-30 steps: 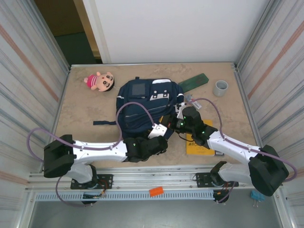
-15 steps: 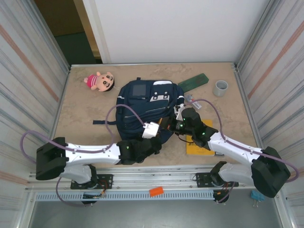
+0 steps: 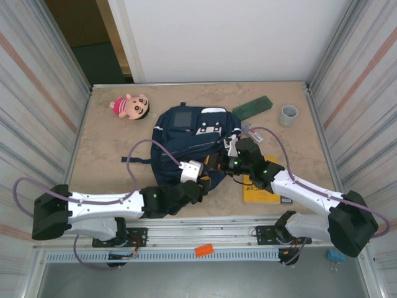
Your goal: Pack books, pencil case, and school supplies into a backpack
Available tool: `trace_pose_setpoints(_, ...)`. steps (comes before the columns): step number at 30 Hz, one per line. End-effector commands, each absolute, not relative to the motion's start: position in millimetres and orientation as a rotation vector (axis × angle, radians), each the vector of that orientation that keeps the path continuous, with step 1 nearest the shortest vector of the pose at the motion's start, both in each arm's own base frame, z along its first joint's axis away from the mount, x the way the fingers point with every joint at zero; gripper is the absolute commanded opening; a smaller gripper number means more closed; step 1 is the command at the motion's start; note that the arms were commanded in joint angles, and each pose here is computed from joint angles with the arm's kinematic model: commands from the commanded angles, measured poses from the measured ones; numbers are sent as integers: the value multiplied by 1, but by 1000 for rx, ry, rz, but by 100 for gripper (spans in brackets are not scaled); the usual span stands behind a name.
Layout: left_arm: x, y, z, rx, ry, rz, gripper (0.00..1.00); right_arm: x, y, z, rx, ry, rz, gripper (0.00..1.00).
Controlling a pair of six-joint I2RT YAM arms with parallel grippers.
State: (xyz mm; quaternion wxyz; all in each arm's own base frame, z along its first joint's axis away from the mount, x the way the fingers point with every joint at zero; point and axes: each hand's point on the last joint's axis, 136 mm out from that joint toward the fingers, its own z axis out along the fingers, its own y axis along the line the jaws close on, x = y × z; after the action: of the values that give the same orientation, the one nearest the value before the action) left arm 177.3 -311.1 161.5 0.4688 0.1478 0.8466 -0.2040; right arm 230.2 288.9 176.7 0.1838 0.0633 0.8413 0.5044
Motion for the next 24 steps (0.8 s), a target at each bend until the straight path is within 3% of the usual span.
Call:
trace_pose_setpoints(1,171,-315,170,238,2019,-393,52,237,301,224,159,2238,1558,0)
trace_pose_setpoints(8,179,-326,166,181,1994,-197,62,235,297,226,254,2249,1591,0)
trace_pose_setpoints(15,186,-283,170,-6,1933,-161,56,230,295,230,247,2253,1605,0)
trace_pose_setpoints(18,189,-276,171,-9,1919,-151,37,227,297,231,225,2263,1622,0)
trace_pose_setpoints(20,188,-282,173,39,1919,-170,5,226,297,231,211,2273,1614,0)
trace_pose_setpoints(21,187,-284,174,51,1930,-193,0,226,296,231,206,2275,1609,0)
trace_pose_setpoints(24,180,-293,171,140,1958,-311,0,228,294,232,177,2287,1598,0)
